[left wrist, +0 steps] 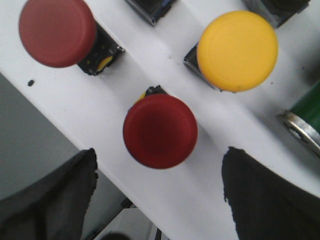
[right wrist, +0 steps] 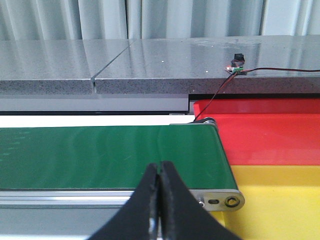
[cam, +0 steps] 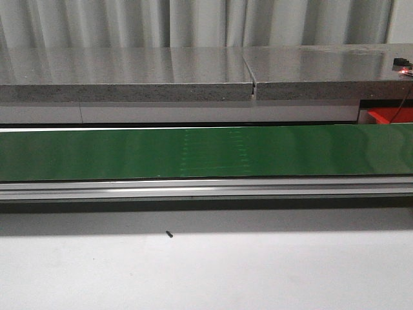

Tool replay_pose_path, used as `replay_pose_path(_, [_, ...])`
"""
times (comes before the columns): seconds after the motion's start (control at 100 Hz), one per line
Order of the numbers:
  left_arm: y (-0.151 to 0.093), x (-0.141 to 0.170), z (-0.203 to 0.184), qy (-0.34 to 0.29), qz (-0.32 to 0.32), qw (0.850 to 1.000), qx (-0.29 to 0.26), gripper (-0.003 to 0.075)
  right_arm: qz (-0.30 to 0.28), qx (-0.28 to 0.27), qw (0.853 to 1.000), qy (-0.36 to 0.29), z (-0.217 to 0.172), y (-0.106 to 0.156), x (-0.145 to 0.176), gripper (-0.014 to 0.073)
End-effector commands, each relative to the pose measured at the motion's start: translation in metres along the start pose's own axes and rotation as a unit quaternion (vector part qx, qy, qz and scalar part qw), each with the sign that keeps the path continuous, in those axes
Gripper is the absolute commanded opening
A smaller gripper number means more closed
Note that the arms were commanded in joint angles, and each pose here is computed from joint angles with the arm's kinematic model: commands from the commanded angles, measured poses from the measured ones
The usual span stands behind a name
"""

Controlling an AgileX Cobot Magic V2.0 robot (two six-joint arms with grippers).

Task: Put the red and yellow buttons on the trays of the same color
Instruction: 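Grasp a red mushroom button with the left gripper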

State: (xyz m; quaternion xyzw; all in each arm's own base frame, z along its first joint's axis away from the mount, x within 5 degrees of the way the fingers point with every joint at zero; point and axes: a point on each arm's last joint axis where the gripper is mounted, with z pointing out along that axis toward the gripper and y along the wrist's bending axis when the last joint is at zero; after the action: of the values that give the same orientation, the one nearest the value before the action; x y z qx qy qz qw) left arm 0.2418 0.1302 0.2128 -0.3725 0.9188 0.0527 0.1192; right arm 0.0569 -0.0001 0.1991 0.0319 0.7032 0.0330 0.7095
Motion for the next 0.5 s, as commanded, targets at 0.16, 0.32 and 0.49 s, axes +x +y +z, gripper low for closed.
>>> replay_pose_path(0.16, [-0.0054, -0.0178, -0.0026, -0.063, -0.005, 0.998, 0.023, 0.0494, -0.005, -0.004, 0.998, -0.055, -0.0027, 0.0013, -0.0132, -0.0091])
replay_pose_path(0.32, [-0.0063, -0.0199, -0.0023, -0.074, -0.005, 0.997, 0.028, 0.0311, -0.005, -0.004, 0.998, -0.055, -0.0027, 0.0013, -0.0132, -0.0091])
replay_pose_path(0.49, [-0.0058, -0.0193, -0.0022, -0.071, -0.003, 0.997, 0.025, 0.0151, -0.005, -0.004, 0.998, -0.055, -0.0027, 0.0013, -0.0132, -0.0091])
